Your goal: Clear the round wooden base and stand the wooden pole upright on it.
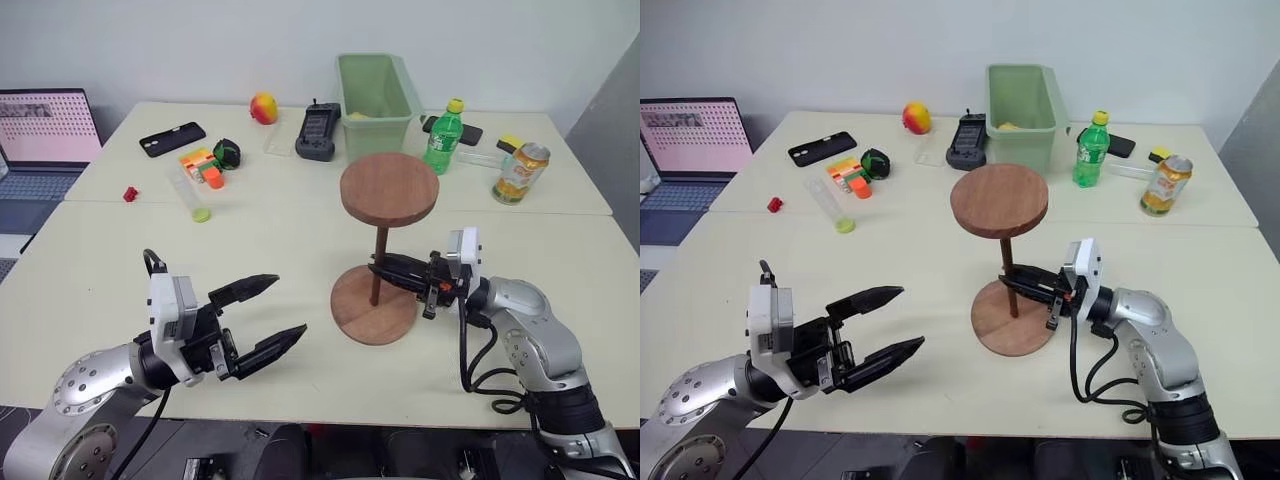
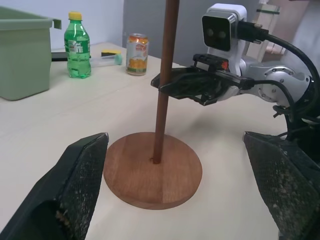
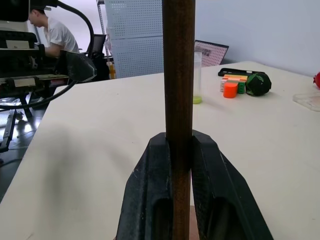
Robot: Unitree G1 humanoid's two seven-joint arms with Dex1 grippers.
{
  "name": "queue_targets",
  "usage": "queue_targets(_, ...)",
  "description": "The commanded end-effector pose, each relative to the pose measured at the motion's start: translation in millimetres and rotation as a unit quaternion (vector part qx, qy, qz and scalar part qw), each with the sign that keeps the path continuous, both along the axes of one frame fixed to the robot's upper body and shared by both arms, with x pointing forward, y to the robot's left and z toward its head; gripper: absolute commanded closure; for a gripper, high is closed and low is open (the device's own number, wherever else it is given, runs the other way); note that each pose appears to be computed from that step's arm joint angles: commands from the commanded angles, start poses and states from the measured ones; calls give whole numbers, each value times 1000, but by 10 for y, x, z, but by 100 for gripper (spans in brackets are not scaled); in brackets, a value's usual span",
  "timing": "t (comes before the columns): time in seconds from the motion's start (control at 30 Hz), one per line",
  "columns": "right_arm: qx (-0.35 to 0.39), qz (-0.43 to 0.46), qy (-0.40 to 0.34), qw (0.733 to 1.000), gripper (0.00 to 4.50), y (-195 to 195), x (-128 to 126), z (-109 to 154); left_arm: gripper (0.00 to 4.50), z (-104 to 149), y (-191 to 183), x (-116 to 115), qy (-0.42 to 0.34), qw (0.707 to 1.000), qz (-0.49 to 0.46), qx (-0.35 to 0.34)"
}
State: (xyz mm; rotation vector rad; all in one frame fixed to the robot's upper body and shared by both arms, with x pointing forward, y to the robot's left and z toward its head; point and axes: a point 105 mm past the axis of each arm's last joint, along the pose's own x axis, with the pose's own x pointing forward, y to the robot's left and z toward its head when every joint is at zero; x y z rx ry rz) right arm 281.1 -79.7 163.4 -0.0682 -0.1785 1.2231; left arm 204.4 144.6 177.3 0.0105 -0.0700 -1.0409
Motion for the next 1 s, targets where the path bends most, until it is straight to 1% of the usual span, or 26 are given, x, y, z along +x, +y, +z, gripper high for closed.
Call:
queue_targets(0.03, -7, 2, 17, 1000, 432, 39, -61, -116, 0, 70, -52, -41, -13, 1000, -13, 0)
queue_targets(0.27, -2, -30, -14, 999, 432, 25, 69, -78, 0, 79, -60, -38, -10, 1000, -17, 2)
queue_targets(0.47, -6, -33, -28, 999, 432, 7, 109, -63, 0, 97, -73, -32, -10, 1000, -18, 0)
queue_targets(0.73, 1, -26, -5, 1000, 432, 42, 47, -118, 0, 102, -83, -34, -9, 1000, -18, -2)
queue_targets(0.87, -1, -33, 14, 999, 432, 35, 10, -245, 0, 106, -85, -33, -10, 1000, -18, 0)
queue_targets(1.0, -4, -45, 22, 999, 432, -2, 38, -318, 0, 102, -85, -38, -9, 1000, -19, 2)
